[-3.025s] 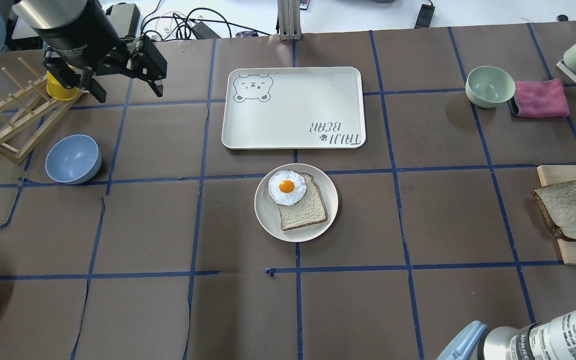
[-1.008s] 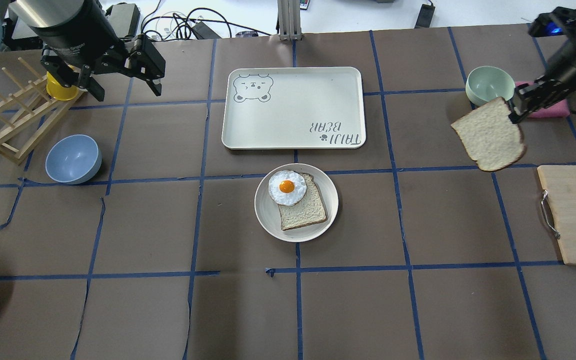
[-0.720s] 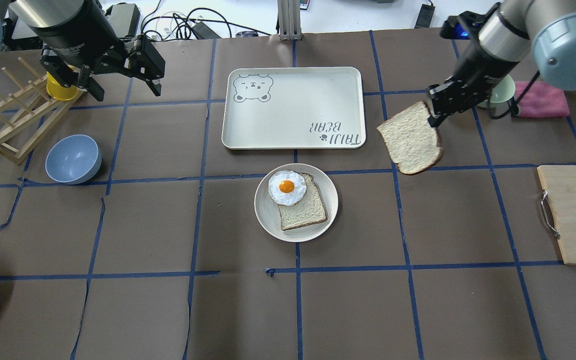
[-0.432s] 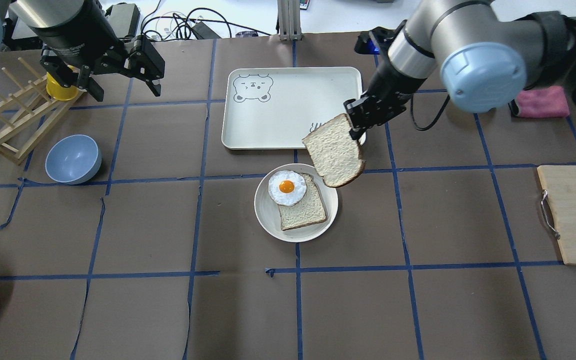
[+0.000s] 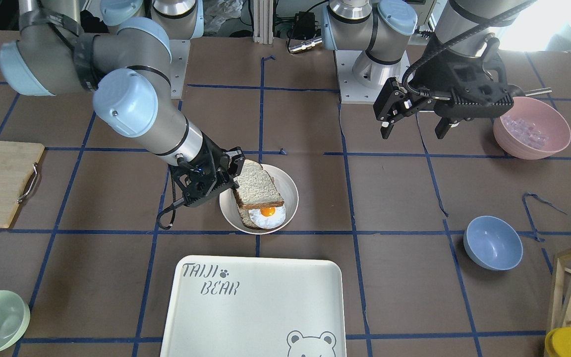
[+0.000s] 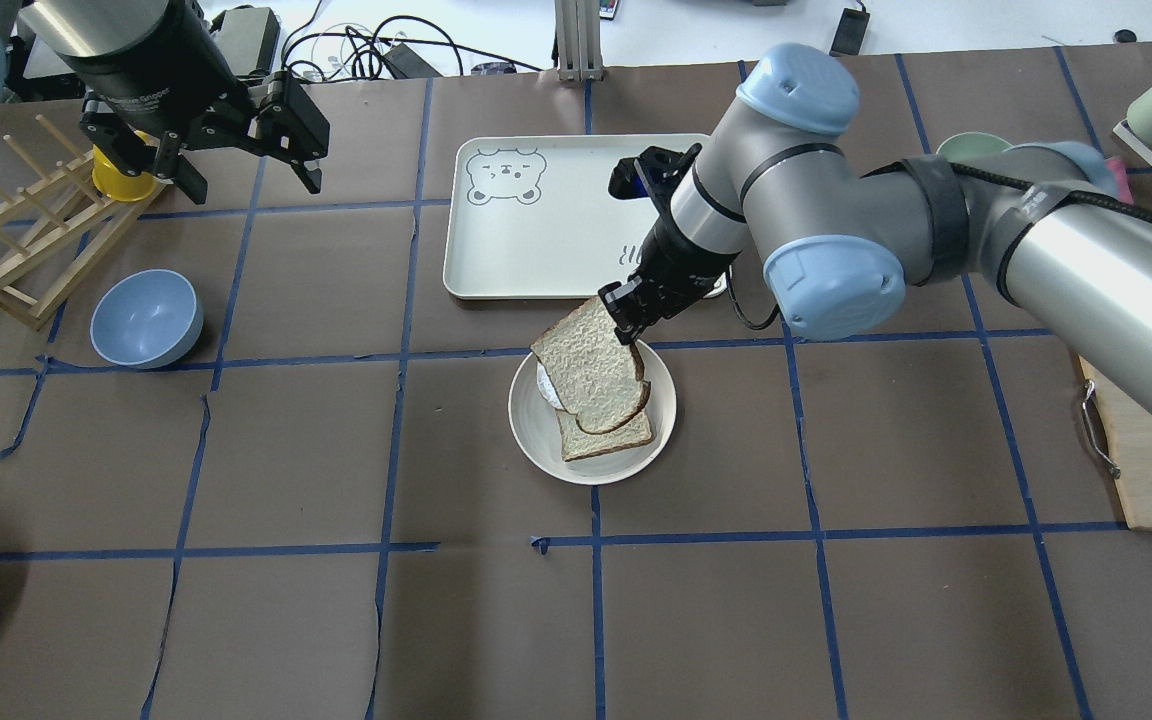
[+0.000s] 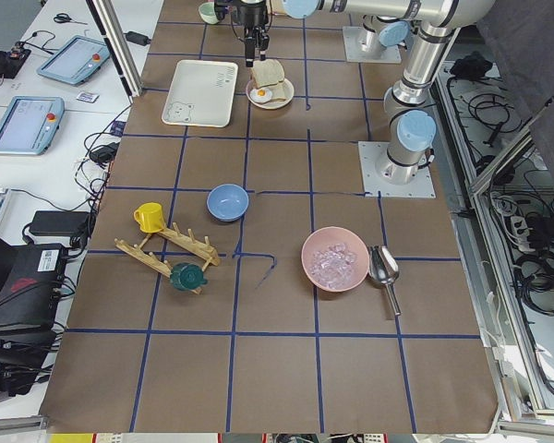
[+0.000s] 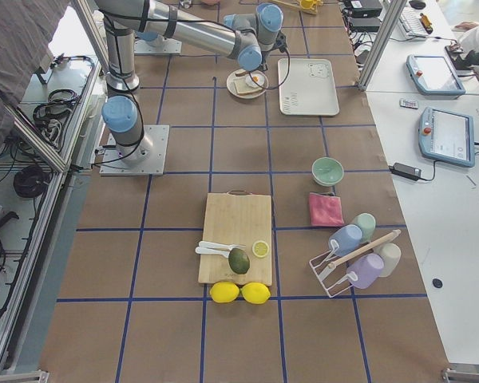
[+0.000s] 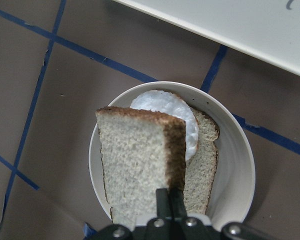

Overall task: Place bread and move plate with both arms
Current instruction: 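Lower the bread onto the egg toast and open the right gripper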

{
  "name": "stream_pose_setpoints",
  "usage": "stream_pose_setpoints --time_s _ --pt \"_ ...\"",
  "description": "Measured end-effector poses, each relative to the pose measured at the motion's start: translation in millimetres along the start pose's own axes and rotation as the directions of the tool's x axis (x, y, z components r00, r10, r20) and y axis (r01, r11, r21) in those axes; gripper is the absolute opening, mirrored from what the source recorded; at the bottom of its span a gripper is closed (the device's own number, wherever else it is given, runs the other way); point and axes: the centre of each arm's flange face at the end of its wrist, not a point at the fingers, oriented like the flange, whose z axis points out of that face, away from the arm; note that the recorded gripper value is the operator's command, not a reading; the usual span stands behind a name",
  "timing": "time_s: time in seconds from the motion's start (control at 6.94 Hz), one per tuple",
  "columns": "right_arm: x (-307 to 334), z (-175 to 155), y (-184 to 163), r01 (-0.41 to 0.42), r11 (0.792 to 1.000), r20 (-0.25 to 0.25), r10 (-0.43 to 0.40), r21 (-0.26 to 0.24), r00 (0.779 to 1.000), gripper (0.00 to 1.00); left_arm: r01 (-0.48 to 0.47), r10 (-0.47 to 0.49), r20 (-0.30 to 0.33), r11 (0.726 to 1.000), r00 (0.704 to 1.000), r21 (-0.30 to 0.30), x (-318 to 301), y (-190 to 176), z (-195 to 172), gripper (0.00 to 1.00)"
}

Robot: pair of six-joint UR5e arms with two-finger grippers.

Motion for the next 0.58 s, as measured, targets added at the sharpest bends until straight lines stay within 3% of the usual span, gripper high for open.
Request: stream_pose_setpoints --time_s 0.43,0.58 --pt "8.9 30.4 7.8 0.021 1.000 -0.001 -0.021 0.008 1.000 0.00 -0.004 0.004 0.001 1.000 1.000 -0.002 -0.1 0.9 1.2 1.00" --pt "11.1 35.0 6.8 0.025 1.000 -0.001 -0.024 0.007 1.000 0.22 -0.004 0.004 0.001 1.000 1.000 -0.004 -0.2 1.2 1.9 1.00"
